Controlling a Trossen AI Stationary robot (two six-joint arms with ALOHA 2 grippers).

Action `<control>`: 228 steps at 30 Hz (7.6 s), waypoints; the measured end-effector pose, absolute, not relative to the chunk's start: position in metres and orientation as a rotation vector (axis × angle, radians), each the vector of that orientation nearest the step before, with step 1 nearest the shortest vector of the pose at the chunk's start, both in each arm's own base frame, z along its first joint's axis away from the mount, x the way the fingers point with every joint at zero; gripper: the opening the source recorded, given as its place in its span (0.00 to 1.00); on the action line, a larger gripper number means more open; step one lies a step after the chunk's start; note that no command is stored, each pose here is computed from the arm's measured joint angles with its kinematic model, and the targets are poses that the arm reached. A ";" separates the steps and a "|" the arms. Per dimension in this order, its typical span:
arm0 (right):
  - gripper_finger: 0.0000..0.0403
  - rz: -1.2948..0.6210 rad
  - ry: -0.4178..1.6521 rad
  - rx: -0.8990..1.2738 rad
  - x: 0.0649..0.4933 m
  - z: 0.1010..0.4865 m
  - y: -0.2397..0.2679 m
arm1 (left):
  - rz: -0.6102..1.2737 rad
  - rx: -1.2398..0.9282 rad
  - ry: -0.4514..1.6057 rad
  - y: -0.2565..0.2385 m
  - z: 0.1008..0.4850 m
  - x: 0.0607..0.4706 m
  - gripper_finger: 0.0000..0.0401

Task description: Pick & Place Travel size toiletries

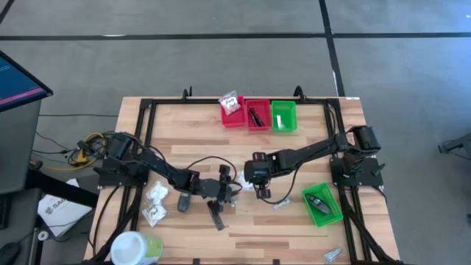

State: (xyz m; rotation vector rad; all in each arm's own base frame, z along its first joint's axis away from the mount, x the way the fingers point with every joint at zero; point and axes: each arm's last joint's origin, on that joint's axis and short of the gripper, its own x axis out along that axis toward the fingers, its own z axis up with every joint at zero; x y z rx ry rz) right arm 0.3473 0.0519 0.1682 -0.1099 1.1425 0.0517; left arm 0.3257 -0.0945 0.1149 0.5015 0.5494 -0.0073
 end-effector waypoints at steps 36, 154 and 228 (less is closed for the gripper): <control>0.00 0.015 1.219 -0.081 0.346 0.153 0.042 | 0.060 0.470 0.643 -0.087 0.101 0.332 0.01; 0.57 0.129 0.313 -0.119 0.320 0.318 0.077 | -0.282 -0.248 0.206 -0.033 0.272 0.236 0.00; 0.00 0.099 0.386 0.224 0.361 0.256 -0.255 | 0.306 -0.138 0.202 -0.016 0.275 0.209 0.50</control>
